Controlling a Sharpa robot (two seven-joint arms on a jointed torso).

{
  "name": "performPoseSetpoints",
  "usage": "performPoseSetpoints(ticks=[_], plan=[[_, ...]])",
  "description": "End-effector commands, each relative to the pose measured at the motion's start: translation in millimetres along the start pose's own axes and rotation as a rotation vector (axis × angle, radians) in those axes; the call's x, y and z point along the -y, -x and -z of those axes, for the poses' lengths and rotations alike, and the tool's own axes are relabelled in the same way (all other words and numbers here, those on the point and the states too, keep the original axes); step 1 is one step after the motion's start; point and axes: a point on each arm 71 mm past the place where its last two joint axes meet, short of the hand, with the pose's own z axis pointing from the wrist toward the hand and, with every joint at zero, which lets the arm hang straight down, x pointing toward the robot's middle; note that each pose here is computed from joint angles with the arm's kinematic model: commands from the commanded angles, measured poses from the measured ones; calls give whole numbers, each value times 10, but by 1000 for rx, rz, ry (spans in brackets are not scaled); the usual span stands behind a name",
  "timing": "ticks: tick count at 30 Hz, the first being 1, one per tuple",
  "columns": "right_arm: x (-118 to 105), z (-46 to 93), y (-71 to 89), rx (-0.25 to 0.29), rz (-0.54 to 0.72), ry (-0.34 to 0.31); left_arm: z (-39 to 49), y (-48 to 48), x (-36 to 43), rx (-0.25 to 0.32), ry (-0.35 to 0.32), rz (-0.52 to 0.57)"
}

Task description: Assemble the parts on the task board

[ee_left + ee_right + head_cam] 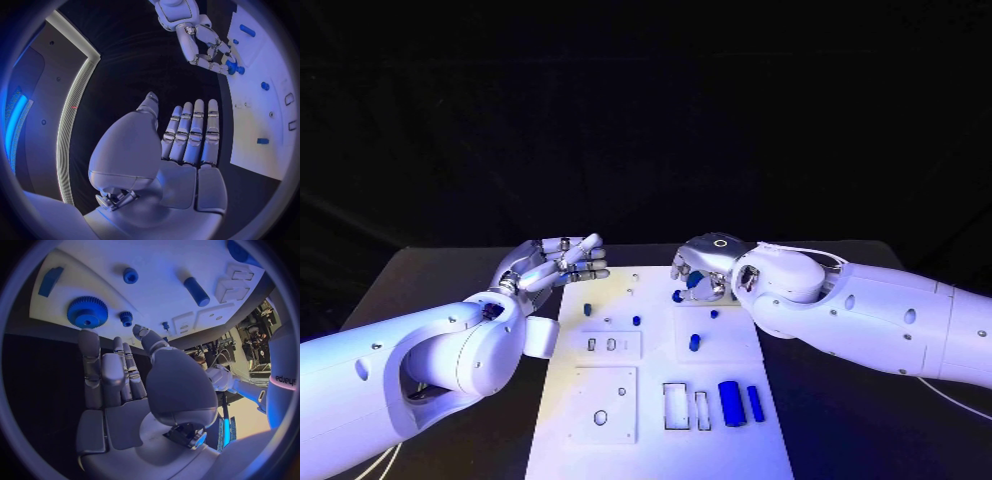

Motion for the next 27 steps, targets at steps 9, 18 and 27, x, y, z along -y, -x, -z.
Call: performPoseSetpoints(ticks=[9, 18, 27], plan=[[-7, -43, -78, -65, 39, -7, -7, 44, 36, 5, -13, 11], [1, -49, -113, -82, 42, -12, -5, 59, 46, 14, -16, 11], [-34, -78, -120, -78, 39, 2, -7, 67, 48, 21, -15, 12]])
